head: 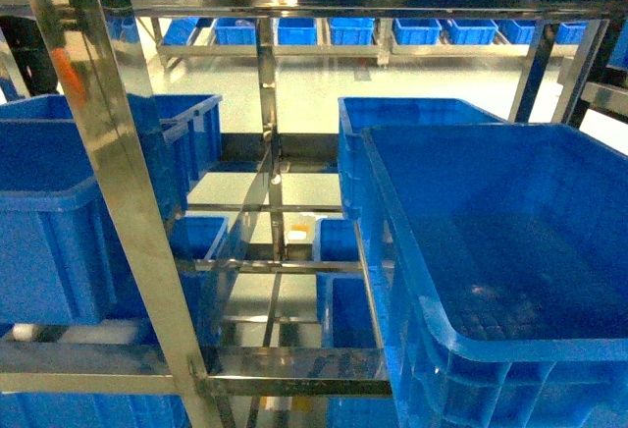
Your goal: Pick red block from blue box to shelf
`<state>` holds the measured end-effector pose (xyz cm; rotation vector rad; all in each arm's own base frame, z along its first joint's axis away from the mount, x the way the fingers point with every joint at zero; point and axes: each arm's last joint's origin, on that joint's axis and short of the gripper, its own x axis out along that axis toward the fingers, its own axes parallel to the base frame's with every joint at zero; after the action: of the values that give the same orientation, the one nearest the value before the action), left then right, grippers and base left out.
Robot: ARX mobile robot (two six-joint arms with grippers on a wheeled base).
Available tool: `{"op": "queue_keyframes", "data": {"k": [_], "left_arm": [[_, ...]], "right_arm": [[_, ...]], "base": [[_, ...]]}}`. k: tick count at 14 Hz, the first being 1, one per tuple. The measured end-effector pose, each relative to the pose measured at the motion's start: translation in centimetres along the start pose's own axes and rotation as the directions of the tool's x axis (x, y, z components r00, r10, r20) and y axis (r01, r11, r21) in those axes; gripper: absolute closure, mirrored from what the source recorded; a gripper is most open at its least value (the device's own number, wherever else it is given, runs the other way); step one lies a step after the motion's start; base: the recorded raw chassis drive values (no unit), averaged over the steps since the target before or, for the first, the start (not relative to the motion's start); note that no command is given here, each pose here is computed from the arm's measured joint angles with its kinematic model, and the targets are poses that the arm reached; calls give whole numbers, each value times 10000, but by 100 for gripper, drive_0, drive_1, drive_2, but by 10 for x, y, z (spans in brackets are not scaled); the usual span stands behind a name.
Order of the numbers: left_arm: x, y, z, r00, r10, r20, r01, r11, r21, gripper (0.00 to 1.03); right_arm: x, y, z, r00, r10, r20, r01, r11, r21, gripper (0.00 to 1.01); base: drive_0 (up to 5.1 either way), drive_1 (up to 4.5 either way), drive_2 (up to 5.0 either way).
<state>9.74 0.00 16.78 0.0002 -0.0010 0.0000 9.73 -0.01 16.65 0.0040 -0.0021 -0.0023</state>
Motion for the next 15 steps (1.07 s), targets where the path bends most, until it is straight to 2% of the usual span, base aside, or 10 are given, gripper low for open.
{"op": "queue_keyframes", "data": {"k": [2,3,6,8,10,11,12,13,14,15], "left_arm": [[0,0,0,10000,4,-4,-4,10000,4,5],[0,0,0,10000,8,8,-8,10000,0,5],[0,0,0,10000,-4,4,4,10000,0,5],[0,0,0,10000,4,8,-4,10000,0,5],[0,0,0,10000,4,8,-4,10000,0,5],[0,0,0,10000,4,4,-4,10000,0,5],[0,0,0,10000,0,-4,0,10000,4,5],[0,0,0,10000,0,4,0,10000,0,5],[0,0,0,10000,0,4,0,10000,0,5],[0,0,0,10000,4,4,-4,10000,0,5]], "right_arm": [[4,1,-2,9649,-613,-2555,370,9944,-986,73],[13,2,6,9577,-585,-2817,287,9937,-1088,73],[66,7,34,9589,-145,-2833,-21,9983,-583,73],[116,17,24,9338,256,-3569,-377,9989,-269,68],[152,21,7,9191,51,-3940,-67,10000,-25,44],[126,23,2,9277,206,-3729,-230,9997,-20,20],[105,24,15,9602,60,-2793,-167,9992,-358,7],[80,29,21,9702,133,-2421,-313,9970,-706,3],[63,30,17,9857,176,-1676,-297,9971,-698,8],[52,23,17,9997,33,-252,-39,9997,-261,25]], "base": [[0,0,0],[0,0,0],[0,0,0],[0,0,0],[0,0,0],[0,0,0],[0,0,0],[0,0,0],[0,0,0],[0,0,0]]}}
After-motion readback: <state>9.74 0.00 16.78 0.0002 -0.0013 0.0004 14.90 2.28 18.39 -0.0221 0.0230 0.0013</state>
